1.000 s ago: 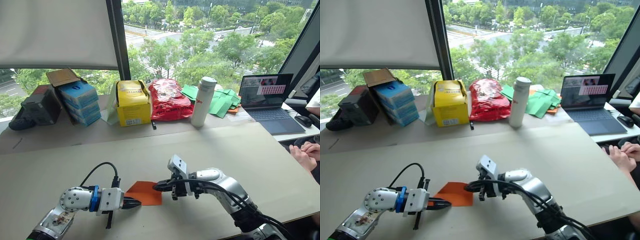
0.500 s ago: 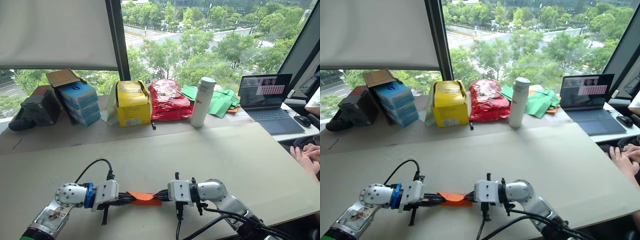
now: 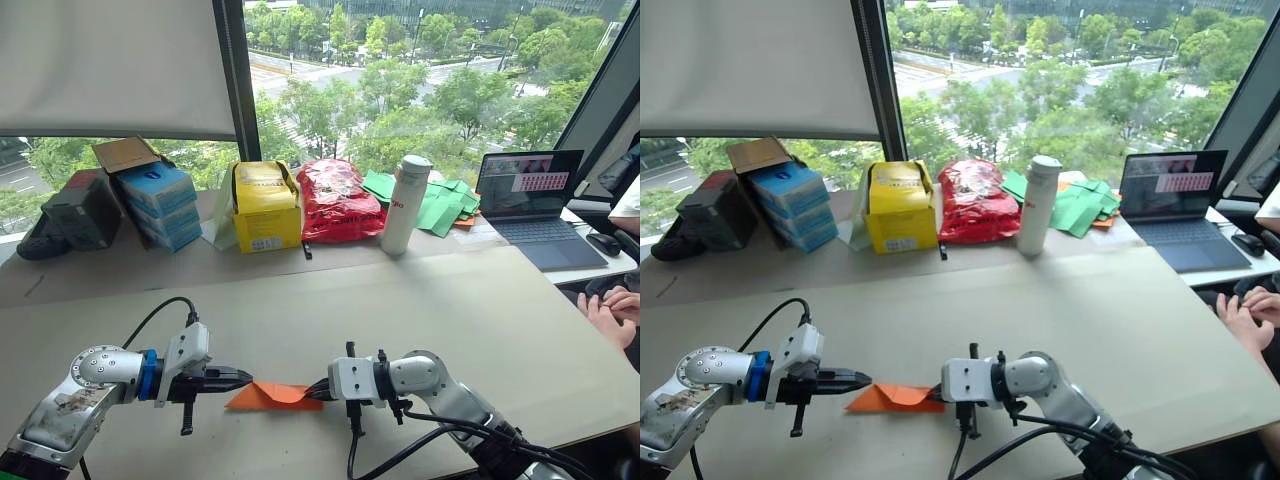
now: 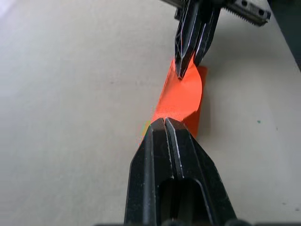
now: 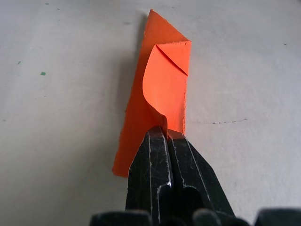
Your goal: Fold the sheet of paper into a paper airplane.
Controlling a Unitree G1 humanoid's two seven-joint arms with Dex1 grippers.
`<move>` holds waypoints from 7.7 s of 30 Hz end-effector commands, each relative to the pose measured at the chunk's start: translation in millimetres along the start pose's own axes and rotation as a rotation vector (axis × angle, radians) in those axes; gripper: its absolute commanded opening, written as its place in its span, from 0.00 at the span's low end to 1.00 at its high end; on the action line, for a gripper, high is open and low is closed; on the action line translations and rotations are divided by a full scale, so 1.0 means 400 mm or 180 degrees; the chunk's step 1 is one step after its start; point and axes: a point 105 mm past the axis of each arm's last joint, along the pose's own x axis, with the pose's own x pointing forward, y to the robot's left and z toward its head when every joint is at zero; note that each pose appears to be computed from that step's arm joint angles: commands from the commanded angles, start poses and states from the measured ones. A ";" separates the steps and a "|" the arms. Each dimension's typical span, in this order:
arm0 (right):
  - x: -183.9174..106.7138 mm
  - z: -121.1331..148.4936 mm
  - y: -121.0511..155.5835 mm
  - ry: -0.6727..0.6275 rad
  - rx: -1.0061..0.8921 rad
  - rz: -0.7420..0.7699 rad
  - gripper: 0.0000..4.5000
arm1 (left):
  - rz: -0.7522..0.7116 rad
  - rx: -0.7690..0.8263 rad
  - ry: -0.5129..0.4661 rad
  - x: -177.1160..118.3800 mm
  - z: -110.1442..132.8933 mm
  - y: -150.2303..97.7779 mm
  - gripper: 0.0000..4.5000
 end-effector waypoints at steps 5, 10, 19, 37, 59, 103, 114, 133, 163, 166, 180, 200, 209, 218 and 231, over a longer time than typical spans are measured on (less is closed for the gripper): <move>-0.004 -0.055 0.015 0.0418 0.0120 0.0081 0.01 | -0.0103 0.0057 -0.0107 0.085 0.049 -0.023 0.00; -0.002 -0.055 0.012 0.0453 0.0075 0.0045 0.01 | -0.0200 0.0075 0.0068 0.120 0.016 -0.041 0.00; -0.006 -0.046 0.004 0.0479 0.0055 0.0026 0.01 | -0.0208 0.0151 0.0616 0.108 -0.088 -0.040 0.00; -0.062 0.127 -0.058 -0.0414 0.0723 0.0145 0.64 | -0.0206 0.0213 0.0691 0.108 -0.128 -0.049 0.00; 0.047 -0.001 -0.034 0.0629 0.1012 0.0267 0.00 | -0.0124 0.0215 0.0672 0.105 -0.128 -0.046 0.00; -0.121 0.057 -0.100 0.0384 0.0599 -0.0389 0.00 | -0.0122 0.0227 0.0677 0.107 -0.141 -0.041 0.00; -0.037 0.080 -0.024 -0.0050 0.0702 0.0108 0.00 | -0.0146 0.0262 0.0671 0.100 -0.145 -0.035 0.00; -0.002 -0.043 0.024 0.0610 0.0660 0.0314 0.00 | -0.0227 0.0258 0.0173 0.135 -0.048 -0.007 0.00; -0.004 -0.045 0.015 0.0676 0.0634 0.0290 0.00 | -0.0143 0.0388 0.1028 0.053 -0.135 -0.009 0.00; -0.004 -0.044 0.013 0.0674 0.0629 0.0291 0.00 | -0.0093 0.0391 0.0998 0.052 -0.134 -0.004 0.00; -0.139 0.153 -0.101 -0.0383 0.0897 -0.0537 0.00 | 0.0463 -0.0263 -0.0027 -0.036 -0.006 0.007 0.00; -0.156 0.174 0.098 -0.0656 0.1326 0.0635 1.00 | 0.0222 -0.0511 0.0158 -0.099 -0.044 -0.062 0.99; -0.062 0.143 0.091 -0.0602 0.0985 0.0784 1.00 | 0.0100 -0.0488 0.0166 -0.091 -0.015 -0.077 0.99; -0.014 0.119 -0.026 -0.0682 0.1364 0.0088 1.00 | 0.0055 -0.0436 0.0173 -0.083 0.008 -0.088 0.99; -0.023 0.140 -0.105 -0.0763 0.1606 -0.0100 1.00 | 0.0122 -0.0400 0.0074 -0.056 0.044 -0.077 0.99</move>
